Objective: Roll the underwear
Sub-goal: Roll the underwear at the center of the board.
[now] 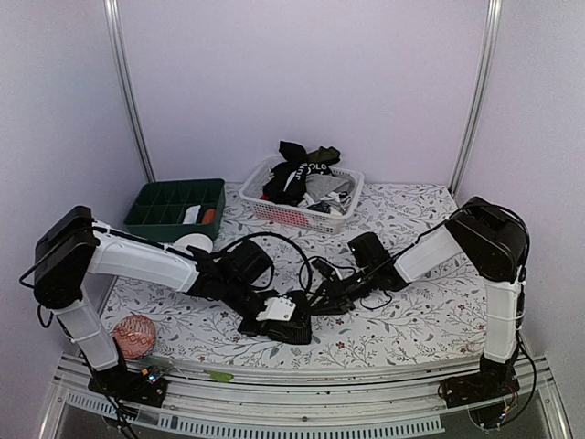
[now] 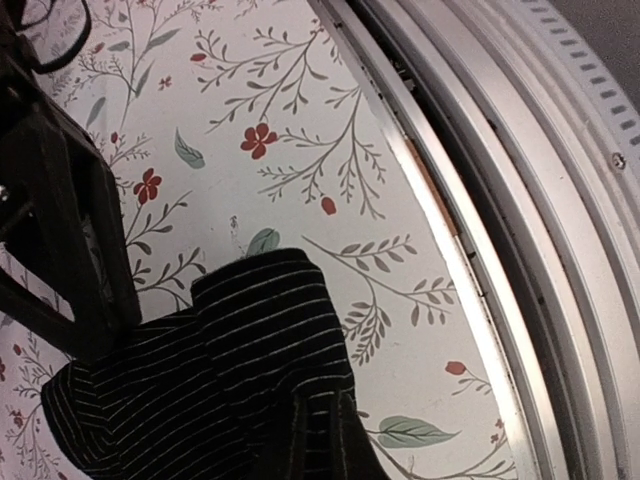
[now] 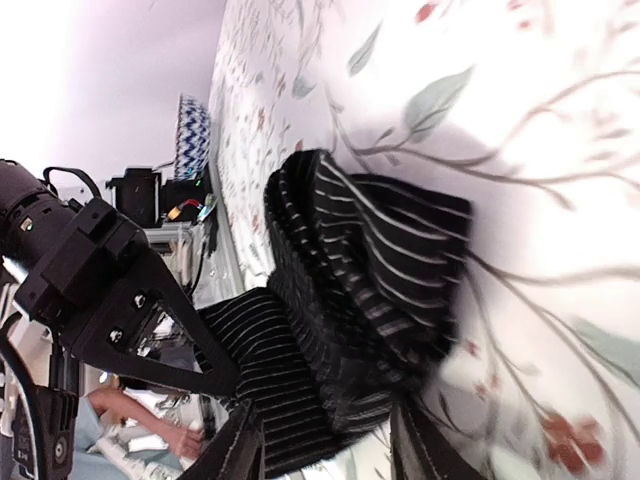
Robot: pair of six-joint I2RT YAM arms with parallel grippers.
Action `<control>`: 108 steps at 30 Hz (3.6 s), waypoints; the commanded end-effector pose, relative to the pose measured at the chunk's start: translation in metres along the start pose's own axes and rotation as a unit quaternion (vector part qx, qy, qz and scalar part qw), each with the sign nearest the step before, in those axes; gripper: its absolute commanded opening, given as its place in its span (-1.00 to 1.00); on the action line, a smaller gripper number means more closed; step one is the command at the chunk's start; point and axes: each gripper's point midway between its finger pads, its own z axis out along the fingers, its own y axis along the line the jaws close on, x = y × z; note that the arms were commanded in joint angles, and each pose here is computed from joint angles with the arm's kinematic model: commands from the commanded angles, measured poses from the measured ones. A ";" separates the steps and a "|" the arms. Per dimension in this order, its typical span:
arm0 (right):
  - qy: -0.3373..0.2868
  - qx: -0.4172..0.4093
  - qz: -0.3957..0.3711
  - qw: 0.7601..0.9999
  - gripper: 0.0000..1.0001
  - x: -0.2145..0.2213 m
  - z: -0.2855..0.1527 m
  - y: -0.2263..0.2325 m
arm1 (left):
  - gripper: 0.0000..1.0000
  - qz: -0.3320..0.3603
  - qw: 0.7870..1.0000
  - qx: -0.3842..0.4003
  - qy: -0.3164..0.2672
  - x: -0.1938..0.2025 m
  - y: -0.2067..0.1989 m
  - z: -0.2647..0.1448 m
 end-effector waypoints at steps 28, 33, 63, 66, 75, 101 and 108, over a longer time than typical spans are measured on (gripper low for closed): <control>-0.075 0.257 -0.452 0.850 0.37 -0.002 0.010 0.051 | -1.00 -0.288 0.923 0.256 0.013 0.080 0.029 0.008; -0.035 0.256 -0.486 0.835 0.42 0.001 0.029 0.046 | -1.00 -0.293 0.919 0.264 0.019 0.084 0.032 0.011; 0.104 0.310 -0.440 0.836 -1.00 0.052 0.049 -0.012 | -0.55 -0.270 0.941 0.192 -0.075 0.056 0.090 -0.042; 0.098 0.274 -0.395 0.871 -1.00 0.055 0.050 -0.004 | -0.32 -0.250 0.952 0.122 -0.129 0.042 0.119 -0.086; 0.062 0.117 -0.176 0.975 -1.00 0.040 0.036 0.007 | -0.17 -0.163 0.969 -0.081 -0.169 0.027 0.116 -0.151; 0.042 0.072 -0.046 0.995 -1.00 0.003 0.019 -0.054 | -0.08 0.064 0.987 -0.148 -0.005 0.023 0.060 -0.012; -0.006 0.118 -0.104 0.987 -0.62 -0.021 0.004 -0.039 | -0.77 0.042 0.994 -0.090 0.043 0.047 0.041 -0.002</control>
